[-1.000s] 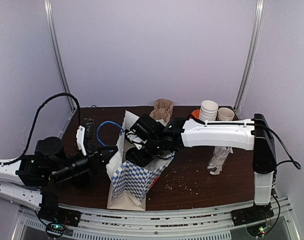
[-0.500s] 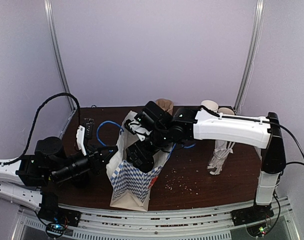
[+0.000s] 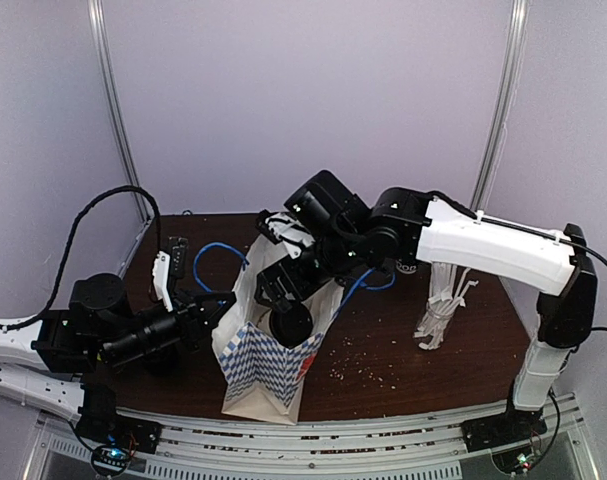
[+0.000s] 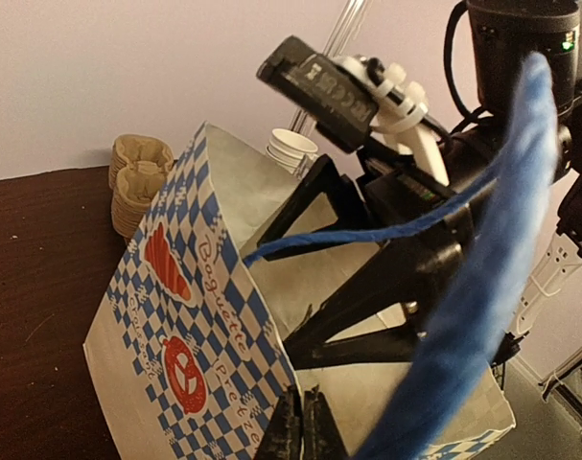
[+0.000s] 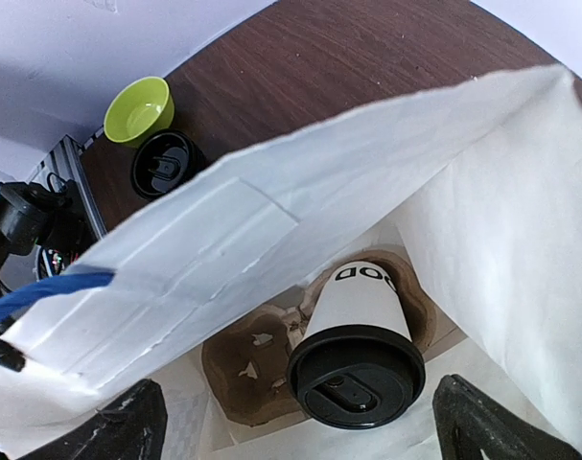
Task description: Pack the takeout coffee
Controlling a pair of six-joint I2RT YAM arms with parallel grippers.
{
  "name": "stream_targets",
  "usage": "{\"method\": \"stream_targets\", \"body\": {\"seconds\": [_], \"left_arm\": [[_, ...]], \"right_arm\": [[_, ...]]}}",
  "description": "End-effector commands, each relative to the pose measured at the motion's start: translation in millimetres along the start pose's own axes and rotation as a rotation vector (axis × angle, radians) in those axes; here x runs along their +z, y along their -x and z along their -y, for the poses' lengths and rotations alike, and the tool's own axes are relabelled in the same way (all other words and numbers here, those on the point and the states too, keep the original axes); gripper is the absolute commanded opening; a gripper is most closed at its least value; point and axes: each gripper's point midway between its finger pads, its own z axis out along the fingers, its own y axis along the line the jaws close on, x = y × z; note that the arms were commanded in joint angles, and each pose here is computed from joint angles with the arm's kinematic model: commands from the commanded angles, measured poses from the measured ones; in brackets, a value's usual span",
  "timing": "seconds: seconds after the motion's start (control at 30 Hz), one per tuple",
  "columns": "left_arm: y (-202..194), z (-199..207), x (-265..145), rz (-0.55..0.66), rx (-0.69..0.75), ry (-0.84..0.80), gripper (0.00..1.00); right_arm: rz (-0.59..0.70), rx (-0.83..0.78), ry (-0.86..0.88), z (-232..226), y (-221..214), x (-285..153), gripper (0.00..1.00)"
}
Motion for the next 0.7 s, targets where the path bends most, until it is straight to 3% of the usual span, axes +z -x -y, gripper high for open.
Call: {"method": "stream_targets", "body": {"seconds": [0.0,0.17,0.4,0.67], "left_arm": [[8,6,-1,0.031,0.003,-0.025,0.0],[7,3,-1,0.028,0.013,-0.01,0.0],[10,3,1,0.028,0.026,0.001,0.0],[19,18,8,0.03,0.06,-0.036,0.0]], "right_arm": [[0.062,-0.003,-0.012,0,18,-45,1.0],[0.114,-0.037,-0.029,4,29,-81,1.0],[0.322,-0.029,-0.017,13,76,-160,1.0],[0.351,0.016,-0.003,18,71,-141,1.0]]}}
